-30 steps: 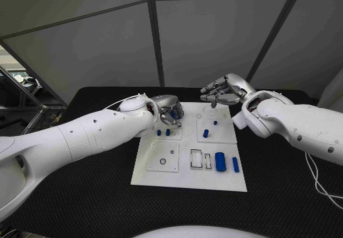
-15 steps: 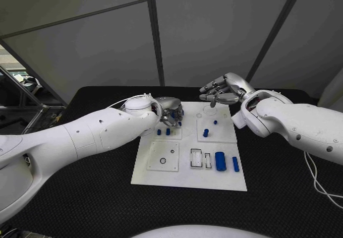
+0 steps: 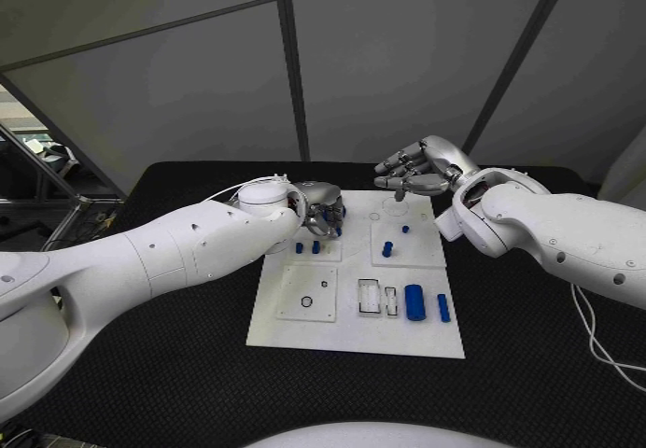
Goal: Assemble the parts on the task board
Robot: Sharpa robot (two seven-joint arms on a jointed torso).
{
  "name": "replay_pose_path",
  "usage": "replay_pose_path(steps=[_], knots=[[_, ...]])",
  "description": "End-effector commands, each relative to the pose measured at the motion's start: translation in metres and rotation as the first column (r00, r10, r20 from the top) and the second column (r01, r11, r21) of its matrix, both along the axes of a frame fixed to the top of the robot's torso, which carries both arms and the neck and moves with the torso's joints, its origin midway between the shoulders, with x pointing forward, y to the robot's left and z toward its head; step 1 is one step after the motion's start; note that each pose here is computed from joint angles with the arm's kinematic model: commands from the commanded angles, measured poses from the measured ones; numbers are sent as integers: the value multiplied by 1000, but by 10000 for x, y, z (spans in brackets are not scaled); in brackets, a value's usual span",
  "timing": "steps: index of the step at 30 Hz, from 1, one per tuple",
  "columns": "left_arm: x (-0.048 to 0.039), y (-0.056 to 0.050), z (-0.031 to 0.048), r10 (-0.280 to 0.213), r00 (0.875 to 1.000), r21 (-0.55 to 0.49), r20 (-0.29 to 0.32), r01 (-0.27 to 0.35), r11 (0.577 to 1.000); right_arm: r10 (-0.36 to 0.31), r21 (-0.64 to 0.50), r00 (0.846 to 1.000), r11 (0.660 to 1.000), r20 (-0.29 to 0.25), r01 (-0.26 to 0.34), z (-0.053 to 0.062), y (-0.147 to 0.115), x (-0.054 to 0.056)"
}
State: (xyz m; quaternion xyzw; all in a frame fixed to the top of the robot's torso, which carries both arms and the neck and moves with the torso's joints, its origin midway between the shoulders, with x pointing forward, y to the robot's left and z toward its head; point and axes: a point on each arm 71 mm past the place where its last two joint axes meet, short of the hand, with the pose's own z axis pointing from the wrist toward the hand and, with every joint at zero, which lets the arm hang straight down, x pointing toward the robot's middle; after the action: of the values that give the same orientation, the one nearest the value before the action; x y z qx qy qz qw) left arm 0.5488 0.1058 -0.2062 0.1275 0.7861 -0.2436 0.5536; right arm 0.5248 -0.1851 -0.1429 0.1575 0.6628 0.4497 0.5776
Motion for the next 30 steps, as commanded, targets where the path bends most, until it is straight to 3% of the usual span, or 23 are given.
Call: replay_pose_path(steps=[1,30], knots=[[-1,-18,-8,-14,1000,11,-1,14,1000,11,4,1000,1000,2,-11,15,20,-3],[-19,-59,-12,-26,1000,11,-7,26,1000,12,3,1000,1000,-1,-12,12,26,-1]])
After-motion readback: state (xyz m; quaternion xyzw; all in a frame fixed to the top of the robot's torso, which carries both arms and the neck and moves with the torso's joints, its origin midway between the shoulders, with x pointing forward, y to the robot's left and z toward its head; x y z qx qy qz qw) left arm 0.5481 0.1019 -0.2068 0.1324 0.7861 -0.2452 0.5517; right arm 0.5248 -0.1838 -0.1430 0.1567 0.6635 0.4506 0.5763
